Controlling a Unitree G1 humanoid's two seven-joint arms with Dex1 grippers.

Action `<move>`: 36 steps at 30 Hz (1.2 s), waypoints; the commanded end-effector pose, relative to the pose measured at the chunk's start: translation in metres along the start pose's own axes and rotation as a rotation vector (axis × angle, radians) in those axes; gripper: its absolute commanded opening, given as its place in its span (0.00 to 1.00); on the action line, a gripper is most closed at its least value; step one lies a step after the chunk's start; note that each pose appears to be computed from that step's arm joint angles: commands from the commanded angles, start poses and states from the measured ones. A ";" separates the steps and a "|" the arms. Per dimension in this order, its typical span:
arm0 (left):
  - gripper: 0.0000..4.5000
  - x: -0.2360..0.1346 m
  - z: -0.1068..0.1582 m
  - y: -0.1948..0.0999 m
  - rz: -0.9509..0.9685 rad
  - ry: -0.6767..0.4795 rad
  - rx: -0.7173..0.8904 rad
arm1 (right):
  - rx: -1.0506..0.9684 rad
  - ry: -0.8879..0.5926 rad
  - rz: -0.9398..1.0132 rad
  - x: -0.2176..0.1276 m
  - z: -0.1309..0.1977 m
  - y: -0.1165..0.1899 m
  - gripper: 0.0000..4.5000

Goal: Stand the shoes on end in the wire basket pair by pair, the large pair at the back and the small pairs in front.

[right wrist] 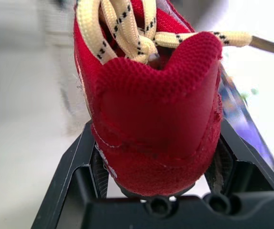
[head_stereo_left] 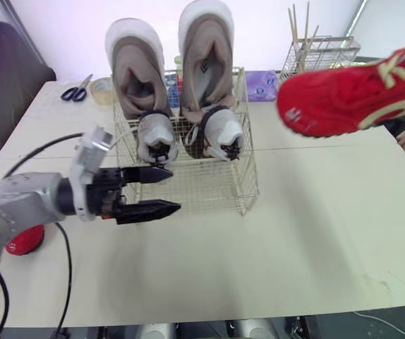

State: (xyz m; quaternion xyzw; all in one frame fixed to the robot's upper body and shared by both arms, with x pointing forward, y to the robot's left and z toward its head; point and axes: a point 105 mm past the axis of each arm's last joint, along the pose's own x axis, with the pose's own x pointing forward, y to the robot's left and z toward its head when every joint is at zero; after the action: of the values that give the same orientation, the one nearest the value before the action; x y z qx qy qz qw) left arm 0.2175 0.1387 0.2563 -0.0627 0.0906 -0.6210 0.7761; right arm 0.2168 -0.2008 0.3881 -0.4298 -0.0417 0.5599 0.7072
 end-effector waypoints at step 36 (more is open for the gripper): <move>1.00 0.052 -0.024 -0.028 -0.351 0.083 -0.133 | -0.494 -0.178 0.576 0.126 0.022 0.025 0.49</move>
State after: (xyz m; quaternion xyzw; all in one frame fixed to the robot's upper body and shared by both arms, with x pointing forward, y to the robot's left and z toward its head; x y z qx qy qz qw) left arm 0.1984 0.0851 0.2307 -0.1106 0.1656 -0.7335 0.6499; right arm 0.2379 -0.0853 0.3211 -0.5224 -0.0928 0.7520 0.3911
